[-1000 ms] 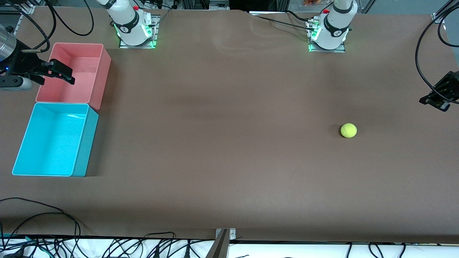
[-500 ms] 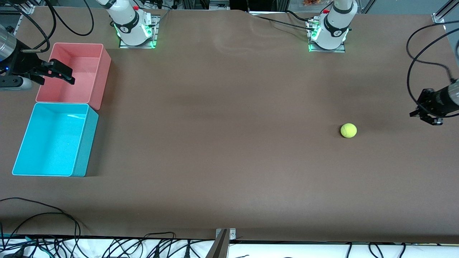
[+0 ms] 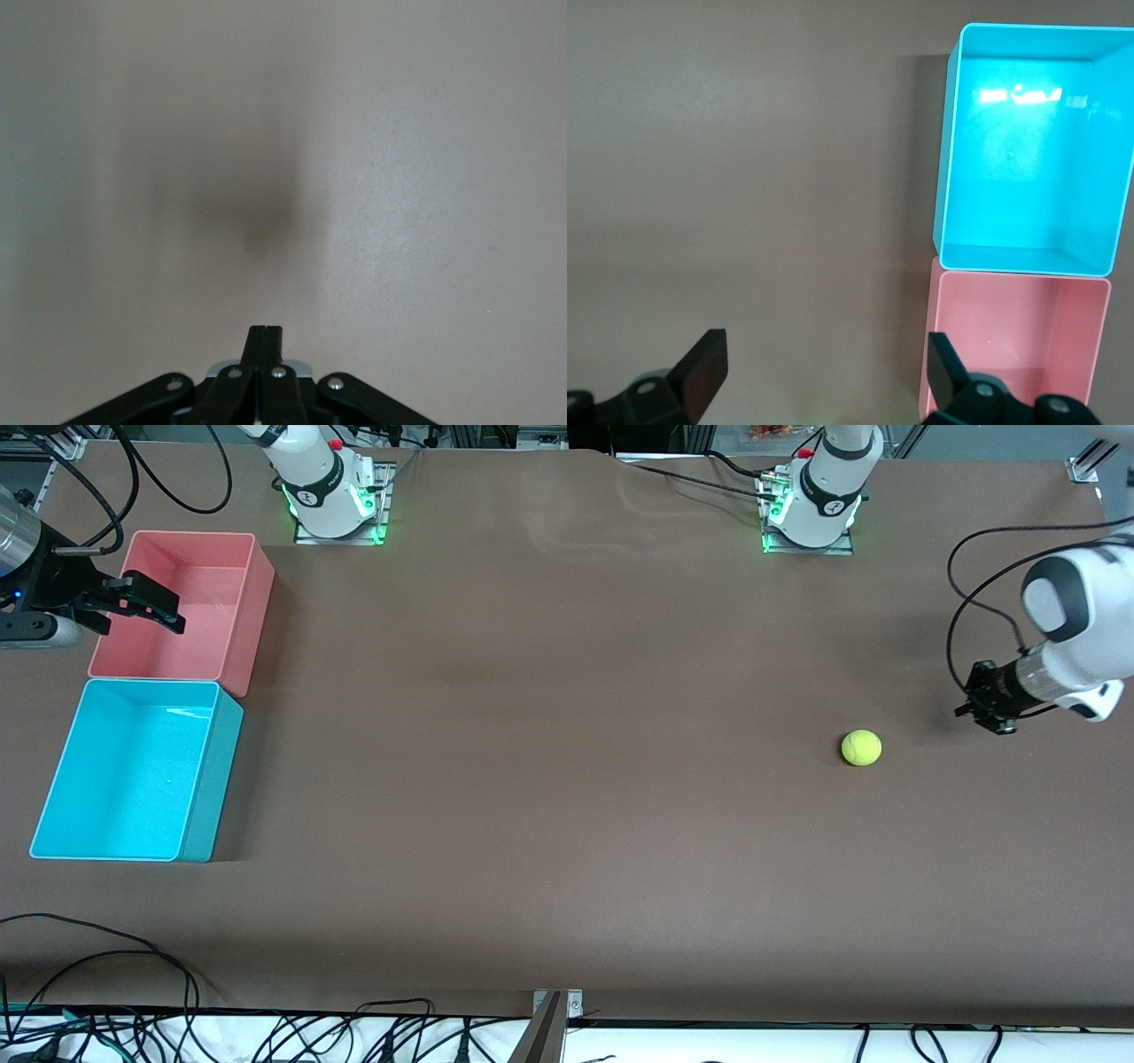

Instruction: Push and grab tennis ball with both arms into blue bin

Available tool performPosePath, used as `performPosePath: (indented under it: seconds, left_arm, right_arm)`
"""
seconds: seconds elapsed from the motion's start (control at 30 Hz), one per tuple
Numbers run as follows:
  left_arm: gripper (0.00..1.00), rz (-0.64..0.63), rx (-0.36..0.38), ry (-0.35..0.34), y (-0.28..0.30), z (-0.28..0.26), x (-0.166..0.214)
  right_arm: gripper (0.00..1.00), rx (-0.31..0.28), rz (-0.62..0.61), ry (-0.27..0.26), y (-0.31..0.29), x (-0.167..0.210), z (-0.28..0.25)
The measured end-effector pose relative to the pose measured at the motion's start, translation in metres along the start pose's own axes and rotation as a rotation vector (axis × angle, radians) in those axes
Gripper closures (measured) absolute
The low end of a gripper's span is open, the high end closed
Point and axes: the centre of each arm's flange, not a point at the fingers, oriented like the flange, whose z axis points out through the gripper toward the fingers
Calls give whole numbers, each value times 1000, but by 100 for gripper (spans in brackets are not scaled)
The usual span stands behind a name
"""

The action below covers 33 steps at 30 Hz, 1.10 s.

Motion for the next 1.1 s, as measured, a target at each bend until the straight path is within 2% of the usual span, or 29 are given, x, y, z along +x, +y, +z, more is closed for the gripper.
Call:
performPosePath:
  seconds: [0.27, 0.53, 1.1]
  left_arm:
    - [99, 102, 9, -3, 10, 50, -25]
    - [99, 142, 4, -2, 14, 80, -32]
    - [99, 175, 4, -4, 17, 84, -48]
  right_arm:
    - [0, 0, 0, 0, 0, 0, 0]
    - [0, 0, 0, -1, 0, 0, 0]
    - [0, 0, 0, -2, 0, 0, 0]
